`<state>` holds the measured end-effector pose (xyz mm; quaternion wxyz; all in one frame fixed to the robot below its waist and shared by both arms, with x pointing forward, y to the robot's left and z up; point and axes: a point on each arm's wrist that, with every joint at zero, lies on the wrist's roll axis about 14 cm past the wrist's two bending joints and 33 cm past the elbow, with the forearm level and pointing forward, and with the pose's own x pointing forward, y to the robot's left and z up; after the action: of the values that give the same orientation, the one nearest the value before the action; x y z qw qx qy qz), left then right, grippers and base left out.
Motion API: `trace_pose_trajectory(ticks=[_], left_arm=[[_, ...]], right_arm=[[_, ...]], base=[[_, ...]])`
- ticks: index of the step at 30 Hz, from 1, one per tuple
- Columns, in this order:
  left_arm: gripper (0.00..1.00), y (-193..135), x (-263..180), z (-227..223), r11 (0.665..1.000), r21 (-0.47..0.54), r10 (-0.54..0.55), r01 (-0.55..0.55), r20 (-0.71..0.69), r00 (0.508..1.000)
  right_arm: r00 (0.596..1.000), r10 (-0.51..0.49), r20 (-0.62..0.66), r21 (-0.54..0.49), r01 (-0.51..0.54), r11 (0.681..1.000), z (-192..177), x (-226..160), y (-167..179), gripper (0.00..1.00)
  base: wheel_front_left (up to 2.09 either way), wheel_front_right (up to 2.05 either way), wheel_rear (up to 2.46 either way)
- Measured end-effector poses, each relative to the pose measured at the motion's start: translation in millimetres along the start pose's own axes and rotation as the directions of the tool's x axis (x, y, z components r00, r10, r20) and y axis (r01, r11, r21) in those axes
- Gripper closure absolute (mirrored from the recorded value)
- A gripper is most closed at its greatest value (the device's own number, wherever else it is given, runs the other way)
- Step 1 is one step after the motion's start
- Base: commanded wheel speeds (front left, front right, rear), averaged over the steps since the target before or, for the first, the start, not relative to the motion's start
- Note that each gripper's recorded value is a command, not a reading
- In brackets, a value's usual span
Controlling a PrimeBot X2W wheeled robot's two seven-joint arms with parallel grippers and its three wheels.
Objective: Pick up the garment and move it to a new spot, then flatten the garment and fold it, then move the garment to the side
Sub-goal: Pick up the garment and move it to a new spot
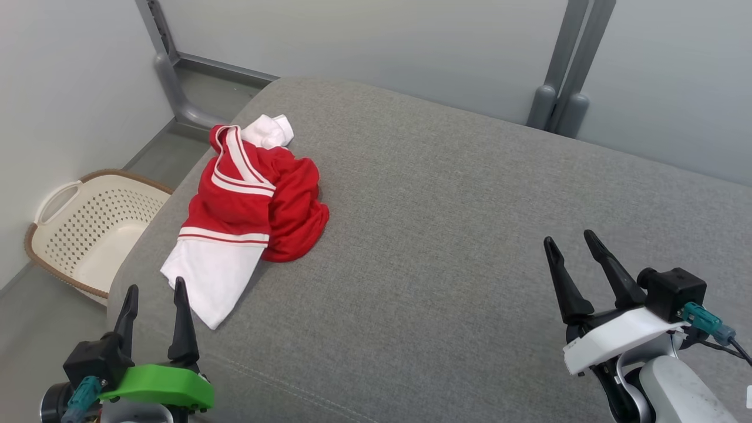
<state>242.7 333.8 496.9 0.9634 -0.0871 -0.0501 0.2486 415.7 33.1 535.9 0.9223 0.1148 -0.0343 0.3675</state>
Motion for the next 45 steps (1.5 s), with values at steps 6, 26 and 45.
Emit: trace_pose_trajectory(ticks=[6, 26, 45], left_arm=[[0.00, -1, 4, 5, 1.000, 0.027, -0.017, 0.017, 0.009, 1.000], [0.00, -46, 162, 33, 0.988, -0.075, -0.154, 0.137, -0.322, 0.934], [0.00, -64, 165, -138, 0.988, 0.008, -0.069, 0.156, -0.873, 0.482]], right_arm=[[1.000, 0.012, -0.009, 0.006, -0.012, 1.000, -4, 0, 4, 0.00], [0.996, -0.034, 0.079, -0.037, 0.037, 0.999, 16, 5, -45, 0.00], [0.961, -0.270, 0.059, -0.045, 0.273, 0.961, 5, -44, -127, 0.00]], base=[[0.00, 0.00, 0.00], [0.00, 0.00, 0.00], [0.00, 0.00, 0.00]])
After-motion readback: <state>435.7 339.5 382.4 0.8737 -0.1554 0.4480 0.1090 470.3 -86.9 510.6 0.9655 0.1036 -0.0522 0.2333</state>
